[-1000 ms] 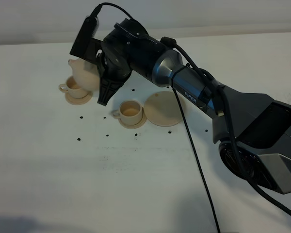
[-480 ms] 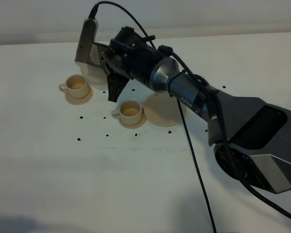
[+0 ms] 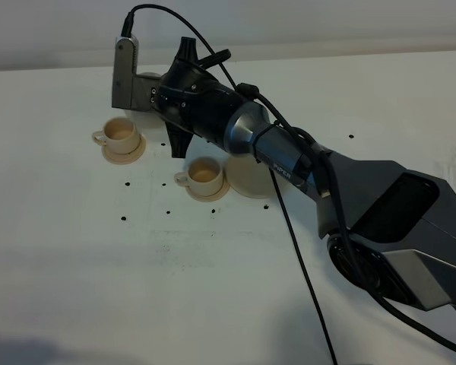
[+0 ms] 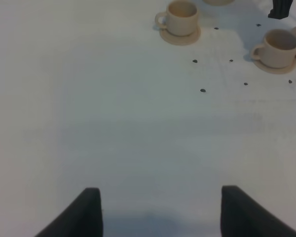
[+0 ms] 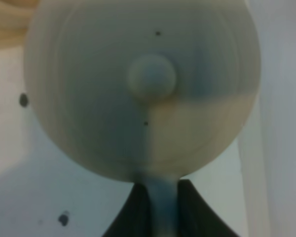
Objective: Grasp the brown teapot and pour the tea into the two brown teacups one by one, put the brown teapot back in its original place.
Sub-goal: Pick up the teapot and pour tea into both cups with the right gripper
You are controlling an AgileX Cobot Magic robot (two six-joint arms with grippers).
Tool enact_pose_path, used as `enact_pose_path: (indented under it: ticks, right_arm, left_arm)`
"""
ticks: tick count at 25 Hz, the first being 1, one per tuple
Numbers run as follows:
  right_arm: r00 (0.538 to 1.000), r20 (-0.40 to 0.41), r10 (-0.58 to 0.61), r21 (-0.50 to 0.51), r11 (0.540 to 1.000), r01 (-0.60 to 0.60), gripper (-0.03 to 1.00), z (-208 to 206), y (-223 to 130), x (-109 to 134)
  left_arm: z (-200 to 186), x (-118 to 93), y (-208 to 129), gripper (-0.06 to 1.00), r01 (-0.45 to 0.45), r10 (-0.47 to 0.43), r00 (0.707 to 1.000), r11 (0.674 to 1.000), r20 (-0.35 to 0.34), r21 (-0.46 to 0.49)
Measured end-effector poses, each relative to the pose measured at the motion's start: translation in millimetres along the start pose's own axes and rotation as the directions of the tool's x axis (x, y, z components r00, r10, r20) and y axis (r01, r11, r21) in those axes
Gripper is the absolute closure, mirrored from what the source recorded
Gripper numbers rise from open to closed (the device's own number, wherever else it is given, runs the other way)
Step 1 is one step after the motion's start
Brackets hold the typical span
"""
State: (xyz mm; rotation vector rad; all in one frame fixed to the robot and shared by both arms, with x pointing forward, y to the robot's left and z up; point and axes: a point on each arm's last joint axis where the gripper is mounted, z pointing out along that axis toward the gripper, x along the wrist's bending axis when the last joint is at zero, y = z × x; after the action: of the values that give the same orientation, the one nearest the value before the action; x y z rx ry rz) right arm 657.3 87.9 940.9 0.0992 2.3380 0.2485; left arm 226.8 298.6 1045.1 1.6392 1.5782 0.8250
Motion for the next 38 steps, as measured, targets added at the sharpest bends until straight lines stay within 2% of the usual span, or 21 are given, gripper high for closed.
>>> enact_pose_path:
  ticks: [16, 27, 38]
  right_arm:
    - [0.987, 0.044, -0.158, 0.043, 0.987, 0.156, 0.88, 6.5, 2.0, 9.6]
    - [0.952, 0.113, -0.285, 0.085, 0.957, 0.276, 0.88, 7.9, 10.0, 19.4]
    - [0.921, 0.161, -0.354, 0.121, 0.933, 0.338, 0.88, 7.8, 9.9, 15.8]
  left_arm:
    - [0.0, 0.0, 0.0, 0.45, 0.000, 0.000, 1.000, 1.000, 0.000, 0.000]
    - [0.0, 0.0, 0.0, 0.45, 0.000, 0.000, 1.000, 1.000, 0.000, 0.000]
    - [0.0, 0.0, 0.0, 0.45, 0.000, 0.000, 1.000, 1.000, 0.000, 0.000]
